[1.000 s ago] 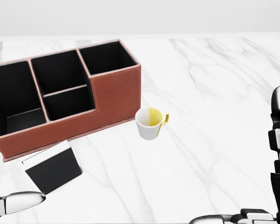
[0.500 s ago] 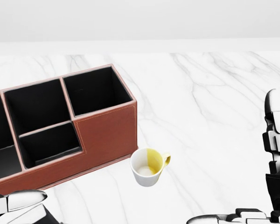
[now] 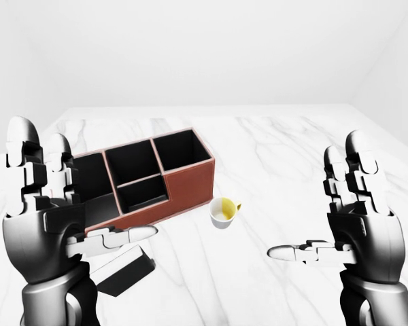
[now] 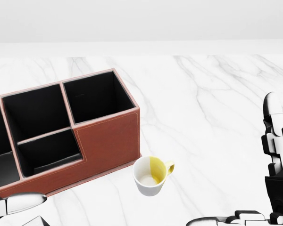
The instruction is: Pick up the book and place it in the front compartment of the caddy.
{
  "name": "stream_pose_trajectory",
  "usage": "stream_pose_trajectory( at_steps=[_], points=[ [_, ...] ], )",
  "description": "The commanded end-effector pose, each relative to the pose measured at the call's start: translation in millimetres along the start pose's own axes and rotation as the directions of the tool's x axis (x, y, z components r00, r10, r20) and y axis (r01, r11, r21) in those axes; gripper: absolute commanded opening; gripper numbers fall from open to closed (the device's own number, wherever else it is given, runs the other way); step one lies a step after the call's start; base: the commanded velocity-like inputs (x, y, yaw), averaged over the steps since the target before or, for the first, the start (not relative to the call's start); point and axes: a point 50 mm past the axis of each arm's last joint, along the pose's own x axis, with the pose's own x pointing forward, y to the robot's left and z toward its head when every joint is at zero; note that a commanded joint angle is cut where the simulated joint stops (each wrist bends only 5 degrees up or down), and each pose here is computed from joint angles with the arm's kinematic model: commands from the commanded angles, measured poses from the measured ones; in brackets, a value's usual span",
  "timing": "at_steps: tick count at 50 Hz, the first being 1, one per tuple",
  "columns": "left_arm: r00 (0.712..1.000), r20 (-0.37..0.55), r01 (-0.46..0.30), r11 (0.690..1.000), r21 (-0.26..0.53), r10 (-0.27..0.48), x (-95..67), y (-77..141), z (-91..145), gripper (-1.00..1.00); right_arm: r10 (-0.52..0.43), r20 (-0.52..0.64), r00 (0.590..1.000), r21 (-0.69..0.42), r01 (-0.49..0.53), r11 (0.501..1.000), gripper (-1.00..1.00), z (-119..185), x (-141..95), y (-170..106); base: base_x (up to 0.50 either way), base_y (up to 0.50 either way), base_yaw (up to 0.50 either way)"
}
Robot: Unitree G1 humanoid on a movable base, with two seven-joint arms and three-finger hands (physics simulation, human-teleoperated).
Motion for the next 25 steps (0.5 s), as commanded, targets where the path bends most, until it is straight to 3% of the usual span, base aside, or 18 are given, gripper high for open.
stream_pose_trajectory(
  at_steps=[1,6,14,17,19,20,25],
  points=[
    [0.997,-0.070,-0.015,1.000,0.000,0.015,3.6,2,-20,1.00,0.006,-0.054,0.999,0.027,-0.005,1.000,0.99,-17,4,4,0.50,0.00,0.00],
    [0.998,-0.059,-0.018,1.000,0.022,0.019,3.5,3,-17,1.00,0.010,-0.079,0.997,0.028,-0.007,1.000,1.00,-23,4,5,0.10,0.00,0.00],
    [0.996,-0.089,0.040,0.984,0.171,-0.025,2.8,1,-21,1.00,-0.002,-0.064,0.998,0.024,0.003,1.000,1.00,-20,5,3,0.00,0.00,0.00],
    [0.989,-0.117,0.117,0.959,0.257,-0.089,-1.2,-1,-19,1.00,-0.004,-0.060,0.998,0.023,0.005,1.000,1.00,-19,5,2,0.00,0.00,0.00],
    [0.988,-0.121,0.125,0.951,0.283,-0.094,-2.3,-1,-18,1.00,-0.006,-0.056,0.998,0.024,0.008,1.000,1.00,-18,5,2,0.00,0.00,0.00],
    [0.984,-0.145,0.150,0.926,0.346,-0.105,-3.7,0,-19,1.00,-0.009,-0.057,0.998,0.022,0.011,1.000,1.00,-19,5,2,0.00,0.00,0.00],
    [0.968,-0.200,0.221,0.889,0.402,-0.151,-9.4,3,-18,1.00,-0.015,-0.053,0.998,0.025,0.016,1.000,1.00,-19,6,1,0.00,0.00,0.00]
  ],
)
